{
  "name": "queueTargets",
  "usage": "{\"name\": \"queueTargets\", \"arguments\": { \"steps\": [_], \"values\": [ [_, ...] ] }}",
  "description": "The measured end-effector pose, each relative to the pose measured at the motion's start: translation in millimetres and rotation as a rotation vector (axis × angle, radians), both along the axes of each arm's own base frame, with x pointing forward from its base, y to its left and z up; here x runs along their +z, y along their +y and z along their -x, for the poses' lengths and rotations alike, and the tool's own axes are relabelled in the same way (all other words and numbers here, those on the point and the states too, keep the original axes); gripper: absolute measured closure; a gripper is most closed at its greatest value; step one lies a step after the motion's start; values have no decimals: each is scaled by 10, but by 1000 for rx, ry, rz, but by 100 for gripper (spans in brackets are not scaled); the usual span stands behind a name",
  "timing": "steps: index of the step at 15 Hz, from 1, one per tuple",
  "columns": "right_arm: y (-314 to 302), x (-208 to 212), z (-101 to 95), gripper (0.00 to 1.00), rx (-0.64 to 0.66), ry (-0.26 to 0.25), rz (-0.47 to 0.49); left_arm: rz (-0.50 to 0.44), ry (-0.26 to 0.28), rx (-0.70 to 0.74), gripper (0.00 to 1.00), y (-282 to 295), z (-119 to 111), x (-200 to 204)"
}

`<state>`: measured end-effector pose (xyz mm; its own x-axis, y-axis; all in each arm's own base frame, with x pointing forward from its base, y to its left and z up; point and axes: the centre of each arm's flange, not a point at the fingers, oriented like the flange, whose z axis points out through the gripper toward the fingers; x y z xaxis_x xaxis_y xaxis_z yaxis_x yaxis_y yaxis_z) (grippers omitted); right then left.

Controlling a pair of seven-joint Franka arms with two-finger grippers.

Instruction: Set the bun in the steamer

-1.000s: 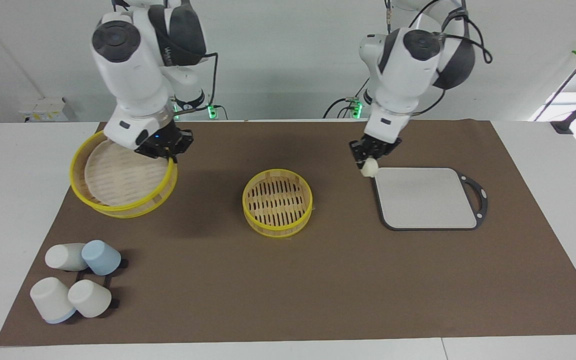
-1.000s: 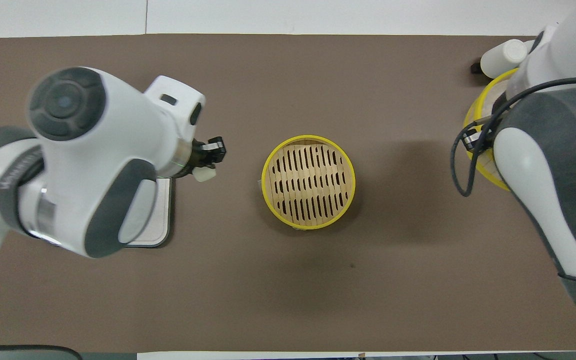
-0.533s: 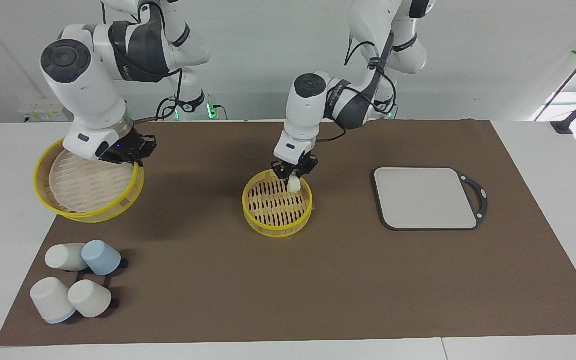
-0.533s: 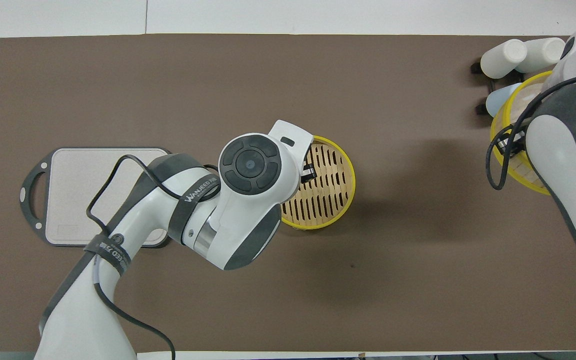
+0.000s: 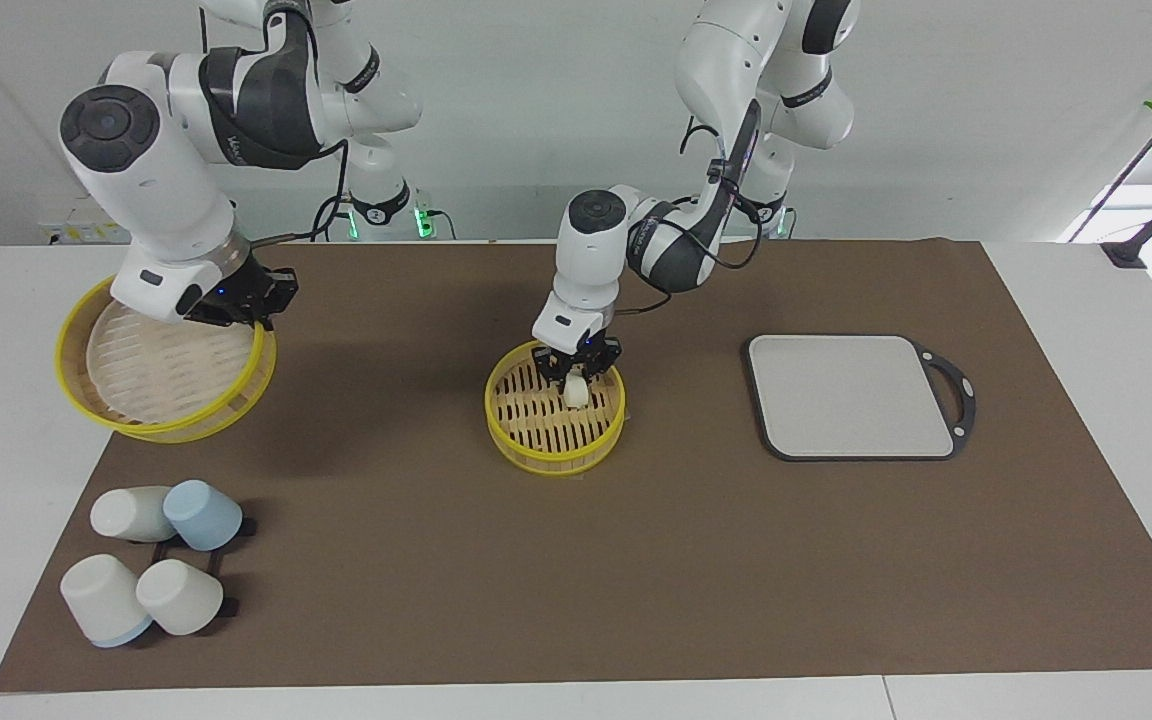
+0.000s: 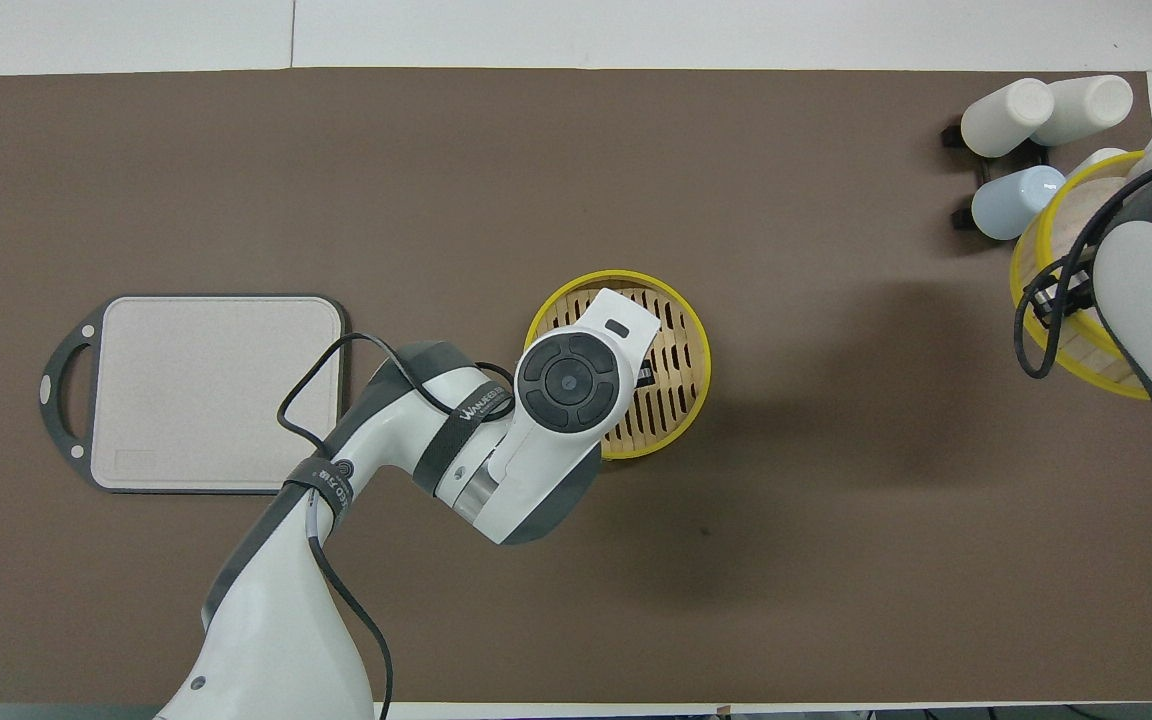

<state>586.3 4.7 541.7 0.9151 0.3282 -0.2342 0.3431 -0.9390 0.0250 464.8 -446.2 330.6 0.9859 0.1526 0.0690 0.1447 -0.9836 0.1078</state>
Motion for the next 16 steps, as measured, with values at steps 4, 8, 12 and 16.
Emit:
{"name": "queueTargets", "arguments": {
  "steps": [4, 8, 12, 16],
  "values": [
    [129, 18, 4, 92, 4, -12, 1, -3, 7, 33, 7, 28, -1, 19],
    [1075, 106, 57, 92, -47, -80, -7, -36, 35, 95, 0, 486, -165, 724],
    [2537, 21, 284, 92, -200, -169, -110, -79, 65, 71, 0, 1731, -381, 1773],
    [3802, -708, 417, 92, -284, -245, -167, -97, 86, -30, 0, 3178, -592, 2192]
  ]
}}
